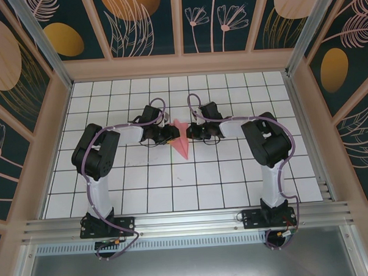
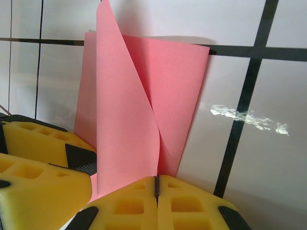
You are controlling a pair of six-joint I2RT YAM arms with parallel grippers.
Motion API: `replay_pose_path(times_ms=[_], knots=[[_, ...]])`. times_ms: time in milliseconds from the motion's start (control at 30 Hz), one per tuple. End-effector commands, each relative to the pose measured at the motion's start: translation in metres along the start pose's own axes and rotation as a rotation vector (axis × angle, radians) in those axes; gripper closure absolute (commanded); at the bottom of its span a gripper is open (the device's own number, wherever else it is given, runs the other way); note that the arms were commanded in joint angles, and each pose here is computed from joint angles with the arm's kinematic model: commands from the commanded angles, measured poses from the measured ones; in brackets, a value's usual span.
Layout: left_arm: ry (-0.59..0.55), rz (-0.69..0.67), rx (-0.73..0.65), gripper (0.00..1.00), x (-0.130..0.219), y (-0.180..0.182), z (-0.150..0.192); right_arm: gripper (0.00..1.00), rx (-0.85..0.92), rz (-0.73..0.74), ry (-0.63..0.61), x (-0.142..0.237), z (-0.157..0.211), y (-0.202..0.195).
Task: Fold a paper plane with a square sheet of paper (fold left side to right side)
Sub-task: Fourth fold the wing at the center of the table.
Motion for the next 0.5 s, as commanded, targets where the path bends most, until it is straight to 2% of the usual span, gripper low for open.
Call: replay_pose_path(times_ms=[0,467], knots=[[-0.003,-0.117,0.017,0.63,-0.0108,0.0302,0.0026,0.93,-0.032,0.028,0.049,0.0056,0.014,0.0013],[-0.001,-0.118,0.018,0.63,-0.0111,0.0314,0.0036,0.92,-0.023,0.035,0.032,0.0106,0.0105,0.0036]])
Point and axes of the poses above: each hand's point on the last joint's axis, 136 mm out from that joint toward the fingers, its own x axis back along the fingers, its own y axis along the line the jaws close on, z = x × y, the point moved 4 cm from there along x, back along the fingers, and after that the axes turned 10 degrees about x, right-handed, at the moved point
